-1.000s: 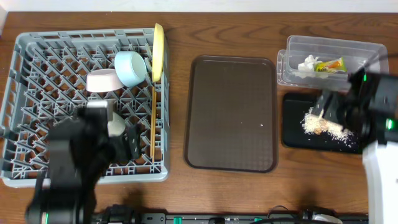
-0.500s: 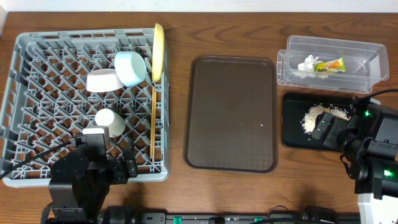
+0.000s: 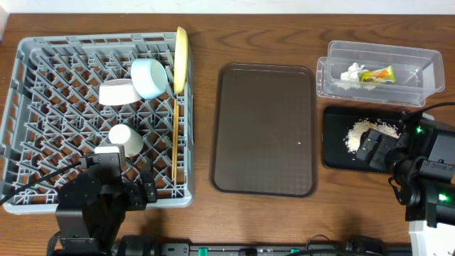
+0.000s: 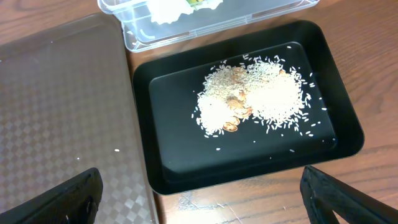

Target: Sort waste into correct bins and load items into the dishwasher

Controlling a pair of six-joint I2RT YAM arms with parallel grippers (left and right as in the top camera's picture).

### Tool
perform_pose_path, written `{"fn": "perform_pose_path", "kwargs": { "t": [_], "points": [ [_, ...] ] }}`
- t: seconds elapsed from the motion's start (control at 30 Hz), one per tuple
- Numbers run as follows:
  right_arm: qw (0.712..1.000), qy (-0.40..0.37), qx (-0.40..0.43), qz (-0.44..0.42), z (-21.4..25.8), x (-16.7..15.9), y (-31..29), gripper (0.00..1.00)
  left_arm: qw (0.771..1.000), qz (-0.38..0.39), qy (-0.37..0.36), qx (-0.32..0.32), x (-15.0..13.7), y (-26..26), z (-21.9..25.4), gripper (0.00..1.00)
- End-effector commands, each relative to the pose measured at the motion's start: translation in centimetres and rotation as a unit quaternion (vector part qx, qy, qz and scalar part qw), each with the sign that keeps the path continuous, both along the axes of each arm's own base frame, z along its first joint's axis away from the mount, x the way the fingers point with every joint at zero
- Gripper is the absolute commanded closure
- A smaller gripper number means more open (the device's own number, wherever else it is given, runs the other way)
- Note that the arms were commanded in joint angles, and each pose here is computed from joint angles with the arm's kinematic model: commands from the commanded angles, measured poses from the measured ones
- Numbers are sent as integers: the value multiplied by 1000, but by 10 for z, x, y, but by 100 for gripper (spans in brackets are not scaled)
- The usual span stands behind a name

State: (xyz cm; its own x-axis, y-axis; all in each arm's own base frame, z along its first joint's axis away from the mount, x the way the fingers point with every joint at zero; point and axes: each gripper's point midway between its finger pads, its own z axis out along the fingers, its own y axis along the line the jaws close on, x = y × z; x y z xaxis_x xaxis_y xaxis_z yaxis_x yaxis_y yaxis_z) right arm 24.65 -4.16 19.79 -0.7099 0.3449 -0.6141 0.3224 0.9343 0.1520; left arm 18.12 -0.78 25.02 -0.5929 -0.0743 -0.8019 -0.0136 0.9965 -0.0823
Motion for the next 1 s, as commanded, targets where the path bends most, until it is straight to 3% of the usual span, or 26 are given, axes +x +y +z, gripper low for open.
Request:
{"fn": "perform_pose_path", "kwargs": {
  "t": [0.0,0.67,0.77,0.97],
  "points": [
    [1000,8,3,-4,-5,-1,1,1,1000,-5,-2,2,0,-1,2,7],
    [1000,7,-5,-7,-3,-3,-1,1,1000,-5,-2,2,0,-1,2,7],
    [1000,-25,-16,-2,8,-1,-2,1,1000,-5,-2,2,0,-1,2,7],
    [981,-163,-74,77,32,10,19,1,1000,-5,-2,2,0,-1,2,7]
  ]
}}
